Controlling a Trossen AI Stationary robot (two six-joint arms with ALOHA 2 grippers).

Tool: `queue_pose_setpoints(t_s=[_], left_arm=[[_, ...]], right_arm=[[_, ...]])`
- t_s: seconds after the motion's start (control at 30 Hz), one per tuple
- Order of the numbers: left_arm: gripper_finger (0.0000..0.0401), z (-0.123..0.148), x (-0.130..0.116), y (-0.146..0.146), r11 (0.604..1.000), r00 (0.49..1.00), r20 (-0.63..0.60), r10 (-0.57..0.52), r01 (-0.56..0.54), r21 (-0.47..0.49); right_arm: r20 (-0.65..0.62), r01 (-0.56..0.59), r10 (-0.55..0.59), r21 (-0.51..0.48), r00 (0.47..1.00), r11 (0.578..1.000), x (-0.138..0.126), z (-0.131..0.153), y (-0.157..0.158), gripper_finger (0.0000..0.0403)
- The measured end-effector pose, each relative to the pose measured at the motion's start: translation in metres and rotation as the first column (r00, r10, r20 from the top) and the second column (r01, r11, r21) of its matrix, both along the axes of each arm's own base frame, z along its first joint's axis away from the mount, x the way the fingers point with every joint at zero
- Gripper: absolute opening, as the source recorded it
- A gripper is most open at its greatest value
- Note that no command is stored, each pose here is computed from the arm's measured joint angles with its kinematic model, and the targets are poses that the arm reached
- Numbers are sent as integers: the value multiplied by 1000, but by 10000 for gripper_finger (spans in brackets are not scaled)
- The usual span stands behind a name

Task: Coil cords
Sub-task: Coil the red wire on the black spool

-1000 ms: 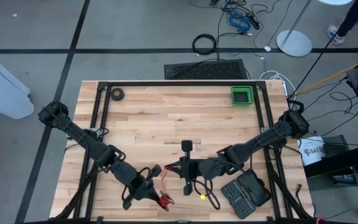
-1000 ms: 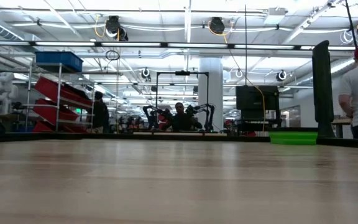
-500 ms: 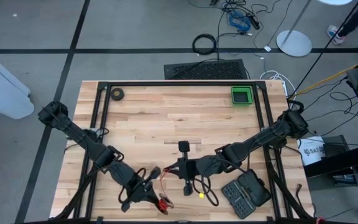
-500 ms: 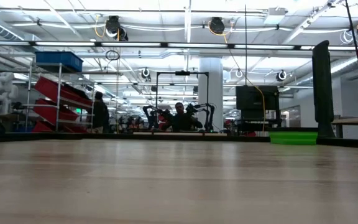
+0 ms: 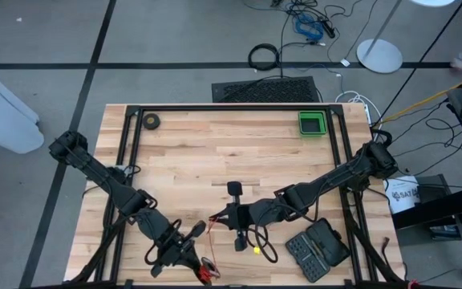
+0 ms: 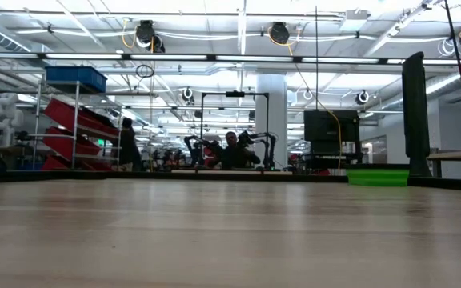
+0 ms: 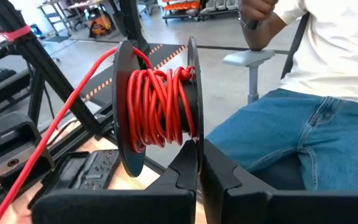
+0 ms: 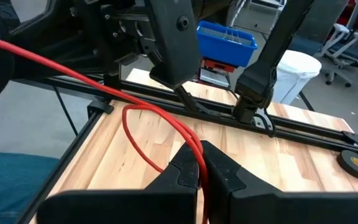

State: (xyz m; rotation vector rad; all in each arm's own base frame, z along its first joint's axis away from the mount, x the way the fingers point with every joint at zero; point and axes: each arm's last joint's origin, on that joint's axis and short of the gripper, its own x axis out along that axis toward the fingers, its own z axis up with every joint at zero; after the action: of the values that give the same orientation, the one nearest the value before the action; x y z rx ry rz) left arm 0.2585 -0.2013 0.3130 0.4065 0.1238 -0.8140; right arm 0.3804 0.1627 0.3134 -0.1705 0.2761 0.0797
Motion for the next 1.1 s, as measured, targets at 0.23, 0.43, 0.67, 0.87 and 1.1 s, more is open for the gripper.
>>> queue_pose_setpoints(t_s=[0.23, 0.43, 0.67, 0.87, 1.1], left_arm=[[6, 5, 0, -1, 999, 999, 9, -41, 41, -29], [6, 4, 0, -1, 998, 999, -21, -47, 45, -51], [6, -5, 10, 0, 998, 997, -60, -37, 34, -54], [6, -11, 30, -8, 995, 993, -91, -81, 75, -63], [6, -12, 48, -23, 994, 978, -173, -113, 109, -31]], right_arm=[[22, -2, 3, -17, 1000, 1000, 1, 2, -1, 0], [89, -6, 6, -2, 996, 1000, 2, 9, 2, 0], [68, 58, -68, 149, 995, 987, 7, 8, -12, 0], [41, 61, -72, 224, 997, 973, 9, 6, -18, 0], [18, 27, -32, 225, 999, 974, 8, 4, -16, 0]])
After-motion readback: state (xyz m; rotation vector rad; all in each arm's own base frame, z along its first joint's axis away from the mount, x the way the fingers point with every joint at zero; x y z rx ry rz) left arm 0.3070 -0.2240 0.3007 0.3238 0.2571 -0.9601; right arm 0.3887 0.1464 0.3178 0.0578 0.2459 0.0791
